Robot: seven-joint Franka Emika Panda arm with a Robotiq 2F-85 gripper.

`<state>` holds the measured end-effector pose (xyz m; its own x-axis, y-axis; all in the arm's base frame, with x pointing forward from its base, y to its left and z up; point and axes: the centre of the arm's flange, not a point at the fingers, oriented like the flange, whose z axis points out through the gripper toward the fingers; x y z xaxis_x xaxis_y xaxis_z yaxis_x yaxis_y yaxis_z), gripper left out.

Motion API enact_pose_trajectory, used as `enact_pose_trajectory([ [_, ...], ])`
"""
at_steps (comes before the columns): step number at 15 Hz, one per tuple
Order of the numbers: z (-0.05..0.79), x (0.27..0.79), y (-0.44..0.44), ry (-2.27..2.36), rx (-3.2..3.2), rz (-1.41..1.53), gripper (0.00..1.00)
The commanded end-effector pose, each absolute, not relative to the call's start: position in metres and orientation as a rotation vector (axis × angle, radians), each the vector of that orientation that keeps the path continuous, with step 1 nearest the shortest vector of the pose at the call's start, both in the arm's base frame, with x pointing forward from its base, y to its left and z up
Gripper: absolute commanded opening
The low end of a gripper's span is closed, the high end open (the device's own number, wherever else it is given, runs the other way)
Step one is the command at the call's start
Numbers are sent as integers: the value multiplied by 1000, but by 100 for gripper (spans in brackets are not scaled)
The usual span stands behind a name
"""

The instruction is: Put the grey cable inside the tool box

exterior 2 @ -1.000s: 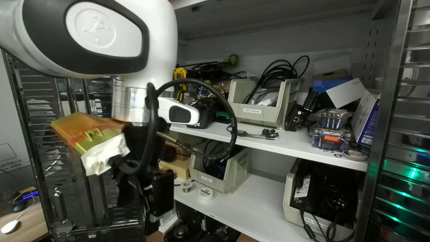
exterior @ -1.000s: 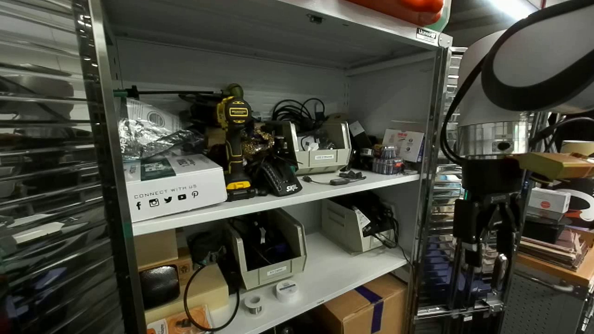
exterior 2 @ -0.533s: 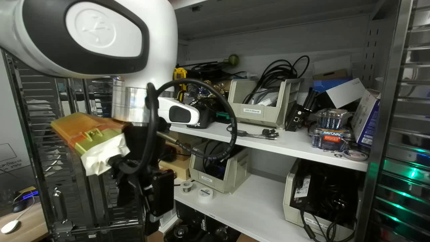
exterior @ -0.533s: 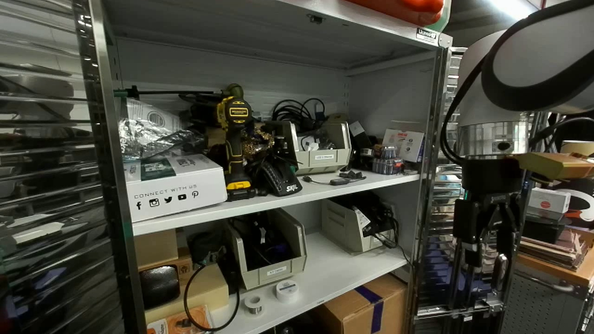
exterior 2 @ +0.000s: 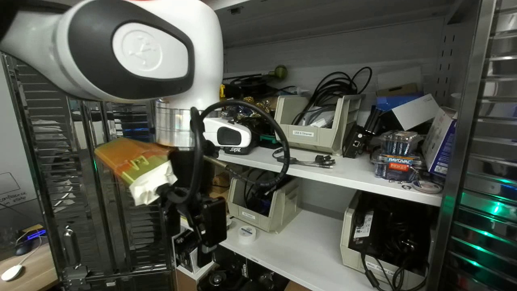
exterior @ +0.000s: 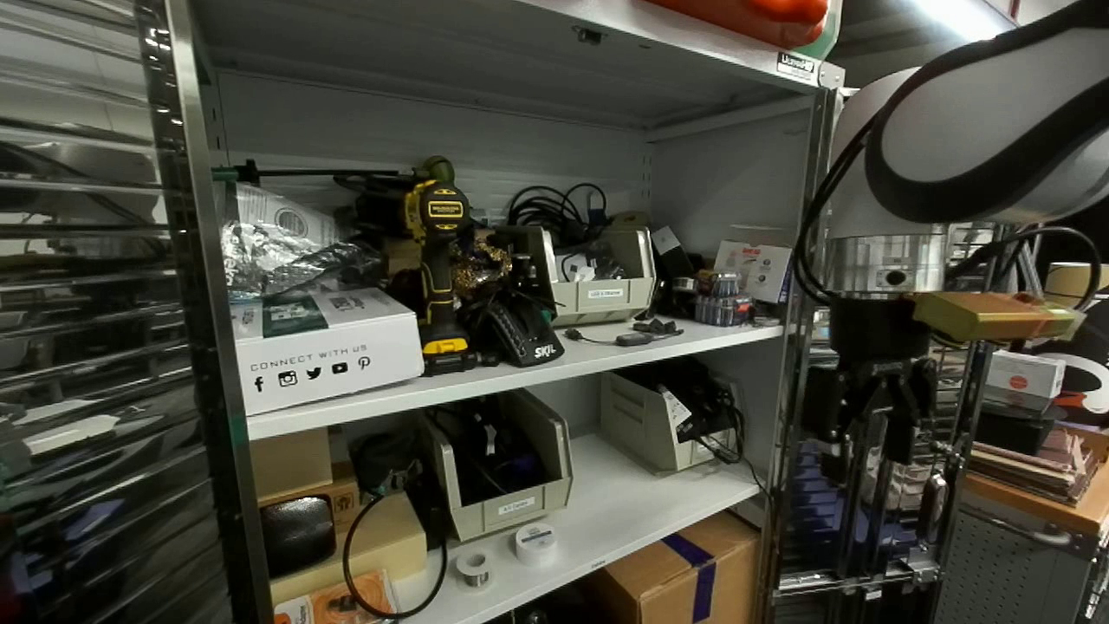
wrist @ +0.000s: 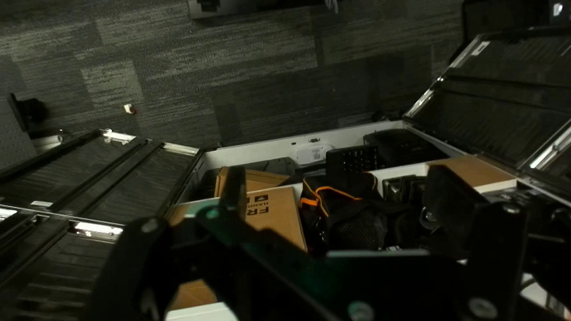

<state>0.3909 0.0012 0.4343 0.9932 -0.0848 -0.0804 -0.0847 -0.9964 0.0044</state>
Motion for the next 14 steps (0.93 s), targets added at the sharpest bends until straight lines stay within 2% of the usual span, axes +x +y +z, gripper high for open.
enact_pose_trajectory([
  [1, 434, 455, 7, -270, 3112, -23, 100],
  [7, 460, 549, 10, -631, 3103, 4, 100],
  [14, 506, 608, 11, -968, 3016, 164, 100],
])
